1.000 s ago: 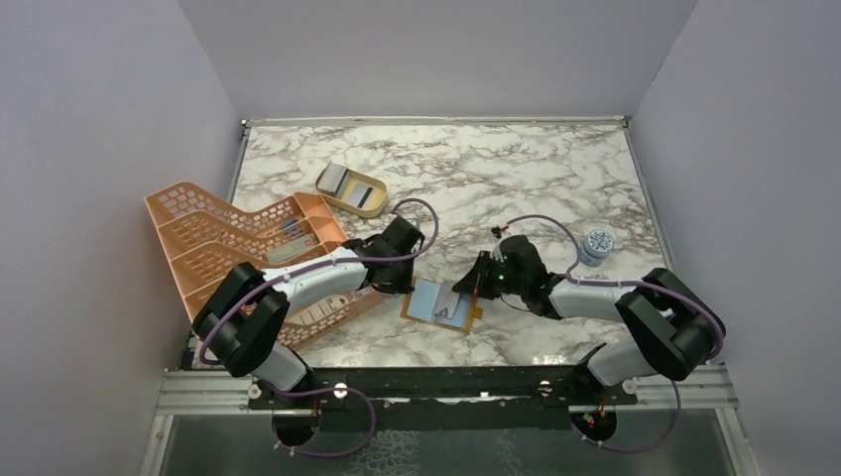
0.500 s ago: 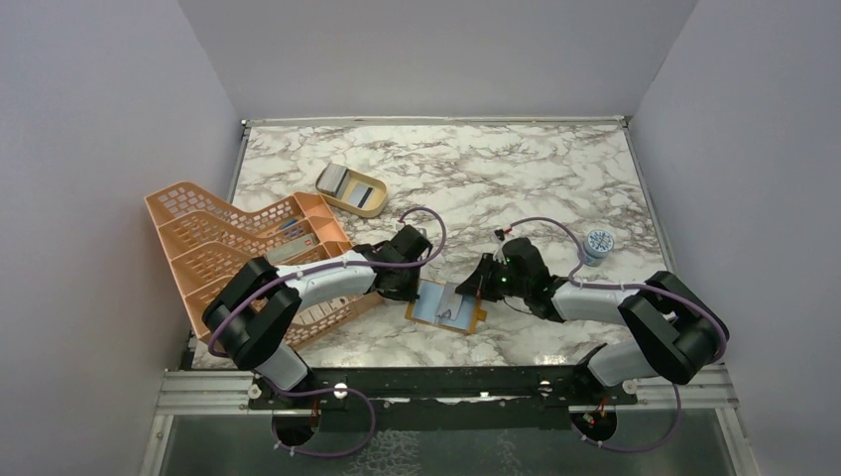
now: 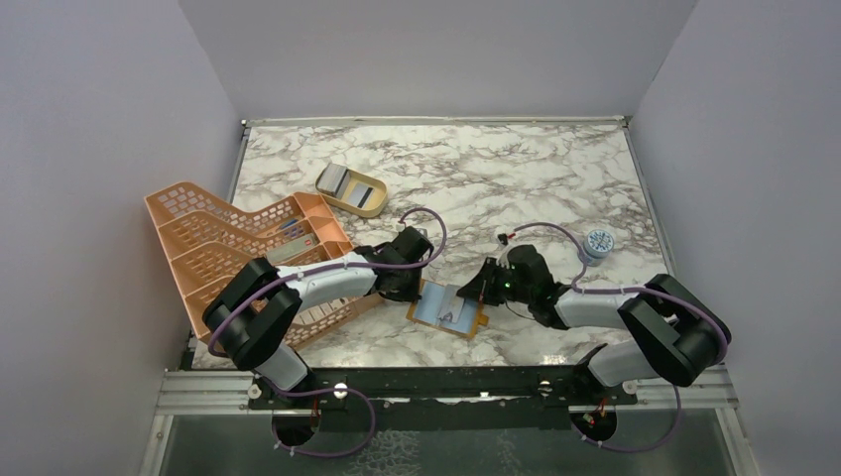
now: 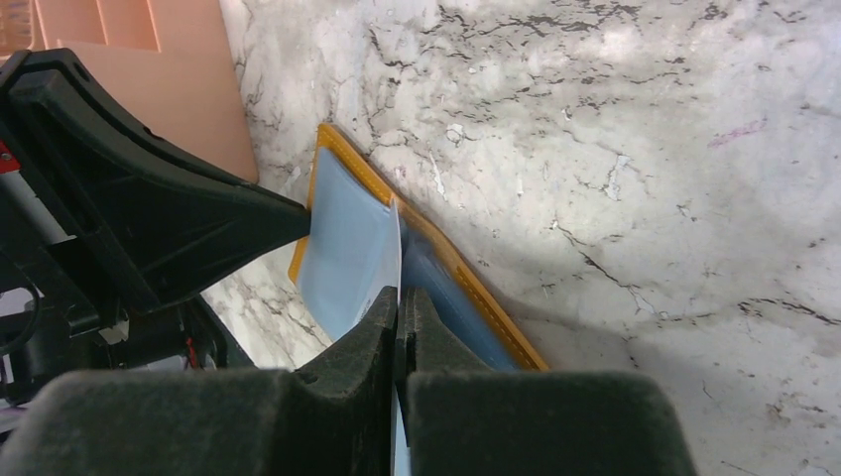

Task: Put the credit cards into the card holder
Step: Insert the credit card into the card holder.

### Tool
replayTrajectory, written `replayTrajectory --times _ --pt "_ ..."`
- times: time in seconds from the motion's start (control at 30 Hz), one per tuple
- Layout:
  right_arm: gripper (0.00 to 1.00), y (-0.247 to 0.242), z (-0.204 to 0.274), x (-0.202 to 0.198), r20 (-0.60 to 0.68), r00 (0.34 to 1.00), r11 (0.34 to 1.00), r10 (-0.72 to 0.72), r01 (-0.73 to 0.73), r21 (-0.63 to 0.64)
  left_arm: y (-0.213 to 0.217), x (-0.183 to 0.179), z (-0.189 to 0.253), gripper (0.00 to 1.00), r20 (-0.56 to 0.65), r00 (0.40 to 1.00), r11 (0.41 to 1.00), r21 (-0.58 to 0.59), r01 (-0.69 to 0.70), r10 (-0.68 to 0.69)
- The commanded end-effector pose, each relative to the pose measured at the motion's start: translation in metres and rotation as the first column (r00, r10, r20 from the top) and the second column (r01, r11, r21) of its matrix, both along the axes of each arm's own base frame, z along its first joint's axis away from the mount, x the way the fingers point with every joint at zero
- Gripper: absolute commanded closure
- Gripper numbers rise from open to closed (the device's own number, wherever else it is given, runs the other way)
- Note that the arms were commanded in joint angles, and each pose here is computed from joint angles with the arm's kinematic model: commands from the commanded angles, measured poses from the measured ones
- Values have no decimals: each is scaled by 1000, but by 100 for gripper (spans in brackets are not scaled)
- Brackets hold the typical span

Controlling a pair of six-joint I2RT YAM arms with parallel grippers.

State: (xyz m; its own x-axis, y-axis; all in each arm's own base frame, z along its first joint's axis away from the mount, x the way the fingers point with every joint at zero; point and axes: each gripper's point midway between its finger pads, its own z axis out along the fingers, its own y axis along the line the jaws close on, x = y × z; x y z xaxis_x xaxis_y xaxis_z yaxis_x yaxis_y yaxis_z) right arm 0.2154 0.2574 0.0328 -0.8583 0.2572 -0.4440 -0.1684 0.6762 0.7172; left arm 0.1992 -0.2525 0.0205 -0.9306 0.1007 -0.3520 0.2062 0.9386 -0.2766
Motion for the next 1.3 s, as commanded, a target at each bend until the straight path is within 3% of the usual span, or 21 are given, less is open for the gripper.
replayTrajectory --times 0.0,0.3,1.27 --pt "99 5 2 -5 47 997 998 56 -57 13 2 -23 -16 98 -82 996 1000 10 25 -25" --pt "99 10 0 -10 36 995 995 90 -91 33 3 -22 -16 98 -75 997 1000 18 25 -24" --pt "99 10 6 -18 -16 1000 986 16 -13 165 1 -31 -7 96 -82 997 1000 -26 5 -7"
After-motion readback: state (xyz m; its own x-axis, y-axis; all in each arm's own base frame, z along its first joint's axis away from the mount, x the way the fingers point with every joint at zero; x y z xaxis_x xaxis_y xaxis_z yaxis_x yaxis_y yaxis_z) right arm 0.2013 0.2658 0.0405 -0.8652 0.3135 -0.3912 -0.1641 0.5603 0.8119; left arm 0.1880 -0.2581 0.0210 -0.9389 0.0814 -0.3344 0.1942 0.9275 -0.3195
